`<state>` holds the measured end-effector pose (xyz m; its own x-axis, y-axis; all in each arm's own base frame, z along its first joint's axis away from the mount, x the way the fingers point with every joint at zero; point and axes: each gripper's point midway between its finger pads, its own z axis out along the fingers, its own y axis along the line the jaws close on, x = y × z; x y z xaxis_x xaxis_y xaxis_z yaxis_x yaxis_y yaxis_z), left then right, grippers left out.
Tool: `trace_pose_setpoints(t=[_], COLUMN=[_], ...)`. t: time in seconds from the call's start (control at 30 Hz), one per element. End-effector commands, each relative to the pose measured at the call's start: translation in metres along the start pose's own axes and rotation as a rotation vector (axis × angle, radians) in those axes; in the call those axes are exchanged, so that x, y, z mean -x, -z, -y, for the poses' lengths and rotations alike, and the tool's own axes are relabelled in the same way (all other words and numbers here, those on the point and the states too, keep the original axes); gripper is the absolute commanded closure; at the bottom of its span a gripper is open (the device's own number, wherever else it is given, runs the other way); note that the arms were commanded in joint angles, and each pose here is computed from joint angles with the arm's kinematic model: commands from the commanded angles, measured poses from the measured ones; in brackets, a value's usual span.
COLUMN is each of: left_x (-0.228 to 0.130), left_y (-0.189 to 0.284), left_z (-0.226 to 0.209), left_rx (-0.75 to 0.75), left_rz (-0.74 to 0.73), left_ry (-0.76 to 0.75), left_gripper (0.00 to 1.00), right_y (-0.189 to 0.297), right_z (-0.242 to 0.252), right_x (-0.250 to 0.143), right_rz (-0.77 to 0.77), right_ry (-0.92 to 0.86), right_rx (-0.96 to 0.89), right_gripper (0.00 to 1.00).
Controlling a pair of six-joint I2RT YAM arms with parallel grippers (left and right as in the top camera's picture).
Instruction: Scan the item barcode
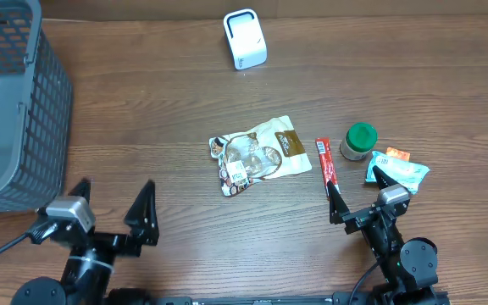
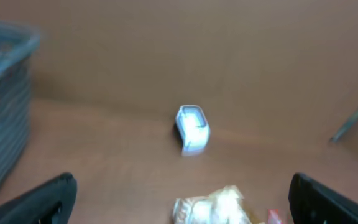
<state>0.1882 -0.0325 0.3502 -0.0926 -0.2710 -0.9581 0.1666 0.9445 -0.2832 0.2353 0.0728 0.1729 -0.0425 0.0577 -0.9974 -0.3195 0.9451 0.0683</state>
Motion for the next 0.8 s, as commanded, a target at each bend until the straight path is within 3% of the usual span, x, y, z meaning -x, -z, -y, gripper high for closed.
trace_pose_setpoints(t=[0.0, 0.2, 0.5, 0.77], left_x=[-0.002, 0.001, 0.029, -0.009], left_y=[-0.001, 0.001, 0.024, -0.011], left_z=[0.018, 0.023, 0.034, -0.023], left_rx=[-0.128, -0.194, -0.287, -0.045], left_rz=[0.073, 0.223, 0.58, 0.543], left_ry=[-0.034, -0.071, -0.152, -0.067], left_gripper=[0.0, 0.0, 0.0, 0.0], right_y=[0.0, 0.0, 0.0, 0.0], right_z=[0.002, 0.002, 0.002, 0.002], right_x=[-0.002, -0.002, -0.002, -0.002], right_rz=[0.004, 0.004, 0.004, 0.004], right_ry=[-0.003, -0.003, -0.003, -0.003], right_rx=[-0.008, -0.008, -0.008, -0.008], right_gripper=[0.0, 0.0, 0.0, 0.0])
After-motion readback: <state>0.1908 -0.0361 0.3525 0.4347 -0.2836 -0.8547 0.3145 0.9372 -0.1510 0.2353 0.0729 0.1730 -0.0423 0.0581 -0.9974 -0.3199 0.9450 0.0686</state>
